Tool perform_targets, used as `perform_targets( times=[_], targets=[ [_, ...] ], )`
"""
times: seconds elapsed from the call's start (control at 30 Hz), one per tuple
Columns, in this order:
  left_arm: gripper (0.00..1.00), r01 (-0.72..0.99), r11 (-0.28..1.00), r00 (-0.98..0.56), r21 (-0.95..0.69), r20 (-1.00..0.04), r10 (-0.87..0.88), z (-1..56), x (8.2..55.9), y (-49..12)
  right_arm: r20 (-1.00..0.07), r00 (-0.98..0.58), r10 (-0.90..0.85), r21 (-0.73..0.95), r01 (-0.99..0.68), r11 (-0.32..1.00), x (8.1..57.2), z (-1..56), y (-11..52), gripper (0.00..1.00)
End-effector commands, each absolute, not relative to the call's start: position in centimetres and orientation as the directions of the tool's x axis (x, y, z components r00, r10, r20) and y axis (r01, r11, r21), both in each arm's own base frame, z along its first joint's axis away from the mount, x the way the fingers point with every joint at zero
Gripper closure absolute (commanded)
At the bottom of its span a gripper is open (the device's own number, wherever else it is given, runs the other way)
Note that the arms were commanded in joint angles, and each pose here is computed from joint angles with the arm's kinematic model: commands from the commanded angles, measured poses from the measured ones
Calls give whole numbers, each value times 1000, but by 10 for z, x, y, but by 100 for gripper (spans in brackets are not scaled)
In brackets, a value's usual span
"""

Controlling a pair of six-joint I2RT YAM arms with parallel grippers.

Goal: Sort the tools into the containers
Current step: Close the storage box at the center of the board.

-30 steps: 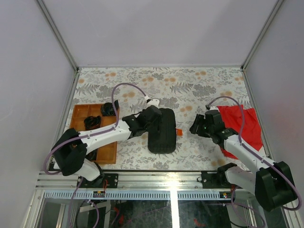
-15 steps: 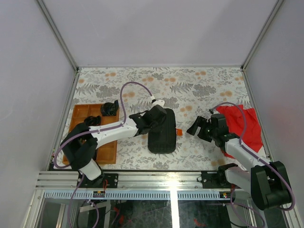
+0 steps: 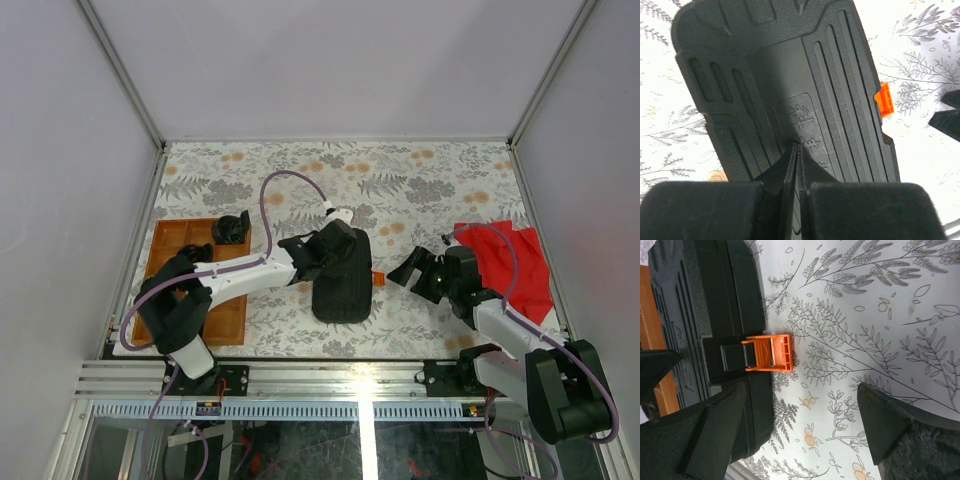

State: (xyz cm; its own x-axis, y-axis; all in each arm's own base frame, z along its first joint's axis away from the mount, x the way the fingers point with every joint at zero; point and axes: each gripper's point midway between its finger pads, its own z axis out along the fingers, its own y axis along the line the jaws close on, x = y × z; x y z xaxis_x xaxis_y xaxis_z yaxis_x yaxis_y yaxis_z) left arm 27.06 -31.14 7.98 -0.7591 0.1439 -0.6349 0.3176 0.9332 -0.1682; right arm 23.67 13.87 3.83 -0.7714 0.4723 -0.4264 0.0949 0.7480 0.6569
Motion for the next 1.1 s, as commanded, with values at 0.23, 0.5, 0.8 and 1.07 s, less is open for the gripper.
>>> perform_targets(
  times=[0.23, 0.5, 0.8, 1.07],
  targets=[
    [100, 369, 911, -779, -186, -596, 194, 64, 258, -321, -305, -806, 508, 791, 82, 606, 226, 37, 165, 9],
    [100, 371, 914, -791, -164, -571, 219, 50, 253, -315, -260, -811, 525, 864, 47, 501, 224, 45, 178, 9],
    [100, 385, 909, -797, -158, -554, 241, 42, 249, -317, -246, -819, 518, 916, -22, 401, 225, 62, 190, 22],
    [100, 389, 909, -795, -151, -554, 249, 40, 248, -316, -264, -772, 578, 892, 33, 451, 233, 52, 179, 37]
  ],
)
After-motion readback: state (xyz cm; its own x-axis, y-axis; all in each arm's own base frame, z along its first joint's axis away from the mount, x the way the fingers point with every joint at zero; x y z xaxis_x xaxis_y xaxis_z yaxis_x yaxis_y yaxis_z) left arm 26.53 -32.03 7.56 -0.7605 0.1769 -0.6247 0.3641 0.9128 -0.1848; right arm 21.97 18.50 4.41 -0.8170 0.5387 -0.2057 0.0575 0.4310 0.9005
